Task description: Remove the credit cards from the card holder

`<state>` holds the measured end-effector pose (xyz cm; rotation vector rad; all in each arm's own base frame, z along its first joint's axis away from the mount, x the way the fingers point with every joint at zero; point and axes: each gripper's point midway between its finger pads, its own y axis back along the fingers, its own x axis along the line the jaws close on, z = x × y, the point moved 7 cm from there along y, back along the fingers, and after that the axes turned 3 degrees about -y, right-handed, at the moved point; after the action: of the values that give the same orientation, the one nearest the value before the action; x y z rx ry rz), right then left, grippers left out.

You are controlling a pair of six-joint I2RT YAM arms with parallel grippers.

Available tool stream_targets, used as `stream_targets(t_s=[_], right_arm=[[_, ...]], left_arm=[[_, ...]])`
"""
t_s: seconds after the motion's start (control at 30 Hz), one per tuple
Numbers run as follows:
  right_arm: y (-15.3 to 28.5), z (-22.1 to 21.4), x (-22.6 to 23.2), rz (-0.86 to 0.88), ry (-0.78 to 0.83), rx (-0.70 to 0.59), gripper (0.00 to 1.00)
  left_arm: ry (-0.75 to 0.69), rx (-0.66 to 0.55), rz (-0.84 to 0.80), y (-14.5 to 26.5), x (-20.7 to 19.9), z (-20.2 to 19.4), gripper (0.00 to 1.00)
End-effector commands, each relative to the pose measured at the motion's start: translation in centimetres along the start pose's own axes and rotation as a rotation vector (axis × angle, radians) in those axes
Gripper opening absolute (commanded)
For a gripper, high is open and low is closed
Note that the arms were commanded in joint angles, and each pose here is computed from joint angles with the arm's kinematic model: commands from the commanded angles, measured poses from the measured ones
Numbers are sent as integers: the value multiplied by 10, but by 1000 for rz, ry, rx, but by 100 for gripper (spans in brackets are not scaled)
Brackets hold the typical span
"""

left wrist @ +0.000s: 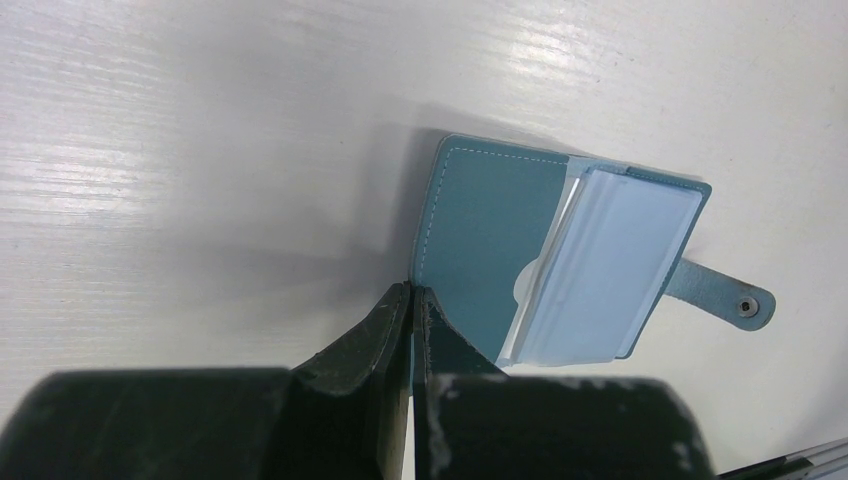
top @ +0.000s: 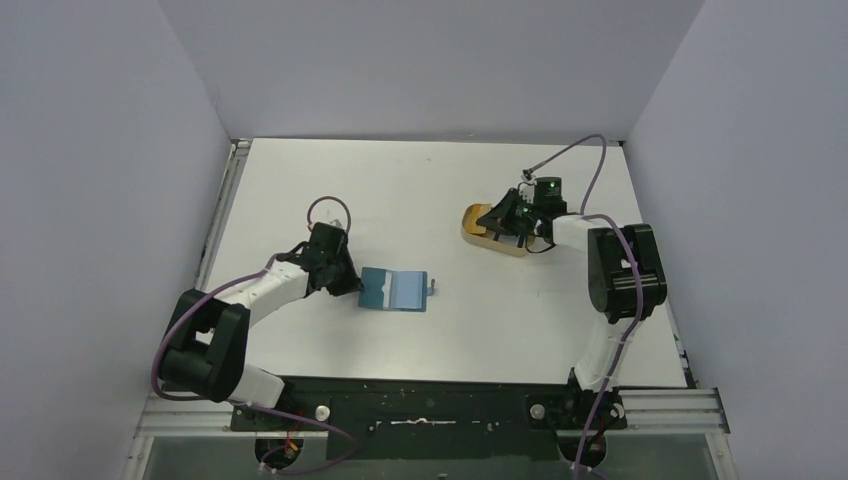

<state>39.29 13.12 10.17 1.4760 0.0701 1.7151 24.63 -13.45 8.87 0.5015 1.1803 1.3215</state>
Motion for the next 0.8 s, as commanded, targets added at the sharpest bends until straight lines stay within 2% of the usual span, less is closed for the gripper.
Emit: stream_targets(t_s=[0.0,0.77], right_arm=[[-4,11,1,5,30,-35,0],[-1,18,-6,-10,16,-50,0]], left_arm=[[-13,-44,-29,6,-6,13,0],[2,-48,-24,9,1,14,0]])
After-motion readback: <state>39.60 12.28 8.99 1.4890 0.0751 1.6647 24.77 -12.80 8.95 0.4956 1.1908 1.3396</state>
